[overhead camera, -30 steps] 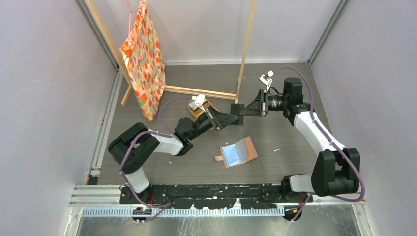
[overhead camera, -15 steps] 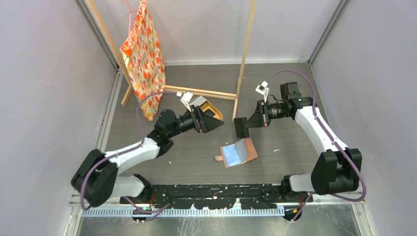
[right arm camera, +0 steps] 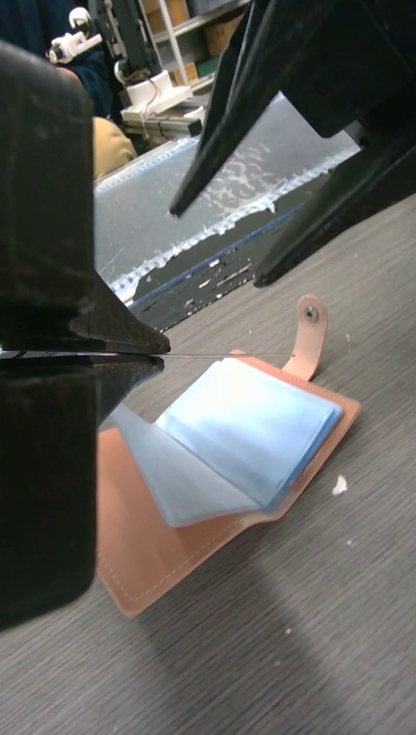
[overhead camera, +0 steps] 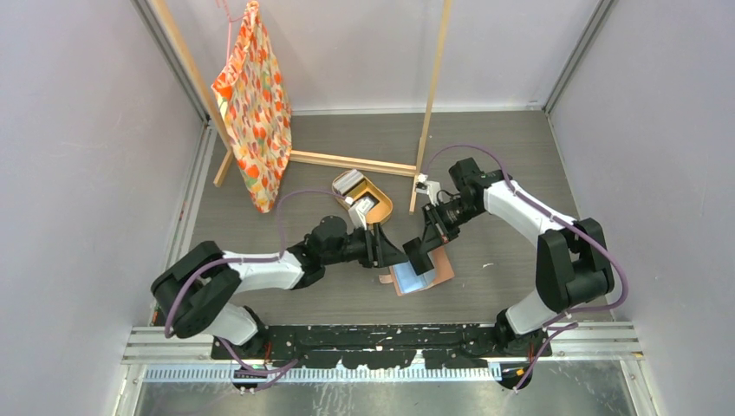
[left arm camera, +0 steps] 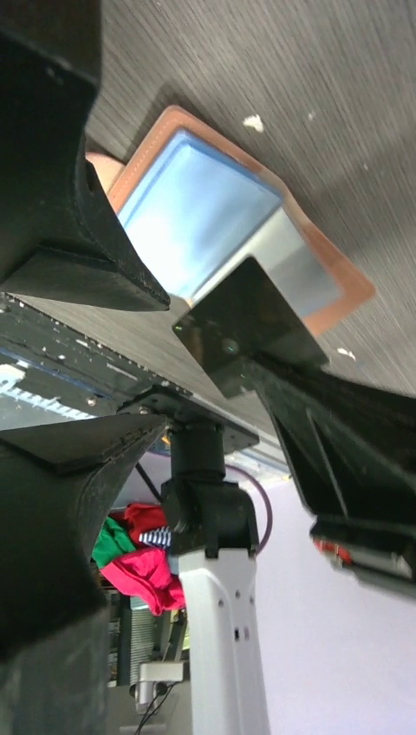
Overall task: Put the credit cards into the card holder
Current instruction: Insert the credit card into the card holder.
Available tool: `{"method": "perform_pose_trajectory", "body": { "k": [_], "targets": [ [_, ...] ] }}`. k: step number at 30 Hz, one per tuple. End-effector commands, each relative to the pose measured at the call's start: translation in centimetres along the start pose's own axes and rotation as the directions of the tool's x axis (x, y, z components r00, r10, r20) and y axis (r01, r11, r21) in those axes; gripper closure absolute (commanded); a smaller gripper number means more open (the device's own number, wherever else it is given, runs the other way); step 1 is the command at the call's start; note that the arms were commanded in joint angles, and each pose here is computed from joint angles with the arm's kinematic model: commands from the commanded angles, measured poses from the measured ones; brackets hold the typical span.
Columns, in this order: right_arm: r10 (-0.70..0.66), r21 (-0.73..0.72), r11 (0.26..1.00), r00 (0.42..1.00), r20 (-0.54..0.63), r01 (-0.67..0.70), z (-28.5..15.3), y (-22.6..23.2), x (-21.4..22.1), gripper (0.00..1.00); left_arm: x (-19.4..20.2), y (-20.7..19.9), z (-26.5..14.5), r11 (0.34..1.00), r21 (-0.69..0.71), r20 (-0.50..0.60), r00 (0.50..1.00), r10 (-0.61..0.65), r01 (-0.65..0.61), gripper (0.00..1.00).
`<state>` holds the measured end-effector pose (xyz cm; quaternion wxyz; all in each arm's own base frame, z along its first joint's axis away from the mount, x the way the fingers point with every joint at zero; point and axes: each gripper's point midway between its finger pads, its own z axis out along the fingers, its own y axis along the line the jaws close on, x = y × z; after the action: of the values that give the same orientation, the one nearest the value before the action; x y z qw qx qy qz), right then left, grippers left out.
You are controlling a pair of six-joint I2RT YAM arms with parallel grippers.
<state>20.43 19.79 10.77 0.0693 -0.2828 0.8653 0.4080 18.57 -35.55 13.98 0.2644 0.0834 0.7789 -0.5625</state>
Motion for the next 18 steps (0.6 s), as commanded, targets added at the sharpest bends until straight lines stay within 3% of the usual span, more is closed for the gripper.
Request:
{"method": "perform_pose_trajectory", "body": {
  "k": [1,5,8,11,18],
  "targets": [
    [-0.042,0.063,0.997,0.998,-0.054,0.045,-0.4,-0.8,0.2,0.99,-1.6,-0.3,1.7,1.0,-0.009,0.073,0.997,-0.022,0.022,0.52],
    [-0.06,0.019,0.998,0.984,-0.165,0.064,-0.7,-0.8,1.7,0.99,-0.7,2.0,1.2,0.988,-0.153,0.055,0.998,-0.004,0.013,0.5],
    [-0.068,0.03,0.997,0.976,-0.208,0.075,-0.7,-1.4,2.3,0.99,0.0,3.2,0.2,0.962,-0.271,0.017,1.0,0.025,-0.02,0.42],
    [-0.051,0.07,0.995,0.971,-0.235,0.069,-0.7,-2.3,2.6,0.99,0.6,3.8,-0.3,0.95,-0.311,-0.001,1.0,0.017,-0.016,0.32],
    [-0.007,0.151,0.987,0.968,-0.251,0.047,-0.5,-3.9,2.8,0.99,2.0,5.4,0.8,0.939,-0.342,-0.049,0.998,-0.049,0.03,0.3]
  ]
}}
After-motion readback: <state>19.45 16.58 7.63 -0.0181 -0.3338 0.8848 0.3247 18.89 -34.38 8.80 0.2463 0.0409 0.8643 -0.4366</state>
